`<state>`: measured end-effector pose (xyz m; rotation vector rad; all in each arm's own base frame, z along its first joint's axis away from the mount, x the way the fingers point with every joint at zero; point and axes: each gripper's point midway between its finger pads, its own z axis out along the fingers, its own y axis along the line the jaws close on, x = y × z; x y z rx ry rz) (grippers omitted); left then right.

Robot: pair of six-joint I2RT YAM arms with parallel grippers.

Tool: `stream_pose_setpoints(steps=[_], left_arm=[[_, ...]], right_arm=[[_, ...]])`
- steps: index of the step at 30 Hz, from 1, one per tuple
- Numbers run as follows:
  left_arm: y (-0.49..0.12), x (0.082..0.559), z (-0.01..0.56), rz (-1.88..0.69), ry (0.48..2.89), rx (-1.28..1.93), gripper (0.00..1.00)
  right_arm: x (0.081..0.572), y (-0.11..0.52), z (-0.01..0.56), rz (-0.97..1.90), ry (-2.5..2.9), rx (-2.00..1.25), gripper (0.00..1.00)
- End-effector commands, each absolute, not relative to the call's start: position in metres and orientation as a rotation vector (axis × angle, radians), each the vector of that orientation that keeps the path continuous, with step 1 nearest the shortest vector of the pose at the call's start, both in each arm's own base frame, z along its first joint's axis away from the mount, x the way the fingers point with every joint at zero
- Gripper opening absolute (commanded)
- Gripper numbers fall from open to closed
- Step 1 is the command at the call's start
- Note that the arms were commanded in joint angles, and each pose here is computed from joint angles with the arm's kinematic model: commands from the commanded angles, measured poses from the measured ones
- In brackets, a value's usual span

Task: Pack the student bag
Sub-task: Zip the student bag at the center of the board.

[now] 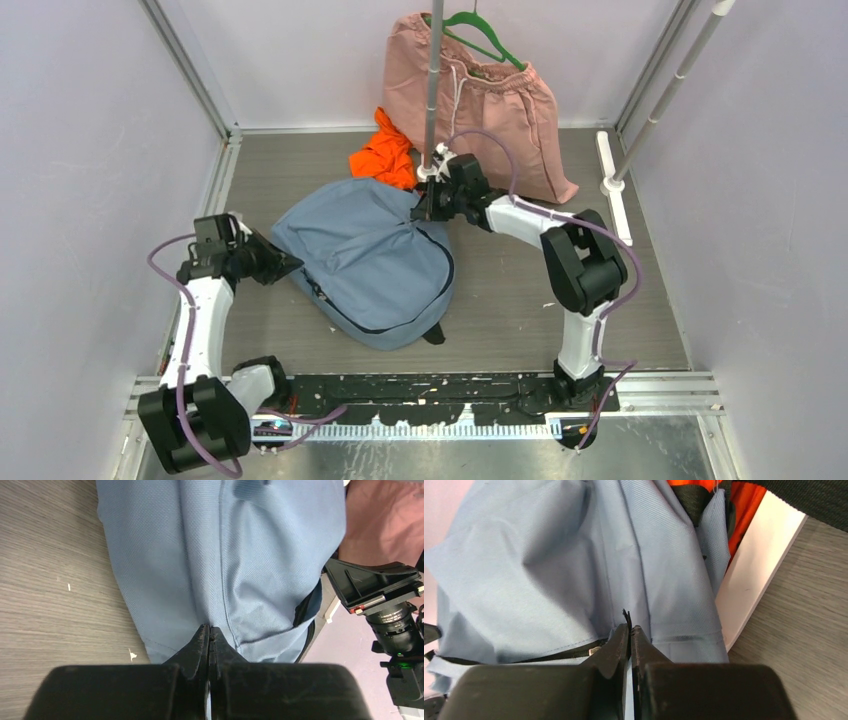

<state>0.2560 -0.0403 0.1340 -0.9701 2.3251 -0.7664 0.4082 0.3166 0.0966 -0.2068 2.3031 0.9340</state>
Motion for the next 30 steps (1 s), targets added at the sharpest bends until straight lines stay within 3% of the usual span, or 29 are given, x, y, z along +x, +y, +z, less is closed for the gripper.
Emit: stream_pose_setpoints(steps=[1,4,6,11,15,18,21,25,28,30], left_arm=[[-0.025,0.261,0.207,-0.684,2.188,-0.824,0.0],[-0.022,0.258,0.235,-0.649,2.18,-0.784,0.0],[-0.023,0.258,0.244,-0.655,2.193,-0.78,0.0],[-0.016,0.258,0.232,-0.616,2.182,-0.832,0.0],[-0.031,0.255,0.21,-0.736,2.209,-0.84,0.0],[-0.029,0.248,0.201,-0.696,2.22,-0.815,0.0],[-0.025,0.237,0.201,-0.619,2.258,-0.752,0.0],[-0.039,0.233,0.211,-0.705,2.257,-0.632,0.0],[-0.042,0.235,0.223,-0.728,2.224,-0.597,0.08],[-0.041,0.235,0.234,-0.715,2.207,-0.578,0.15]], right_arm=[[0.437,0.285,0.209,0.864,2.041,-0.18,0.01],[0.434,0.275,0.246,0.826,1.947,-0.169,0.01],[0.436,0.27,0.24,0.795,1.943,-0.152,0.01],[0.429,0.276,0.167,0.82,2.119,-0.151,0.01],[0.422,0.28,0.121,0.841,2.232,-0.128,0.01],[0.43,0.261,0.108,0.689,2.282,-0.067,0.03],[0.442,0.232,0.114,0.507,2.285,-0.013,0.3],[0.438,0.229,0.16,0.53,2.196,0.014,0.7],[0.42,0.25,0.198,0.612,2.111,-0.009,0.8],[0.4,0.266,0.222,0.607,2.068,-0.08,0.82]])
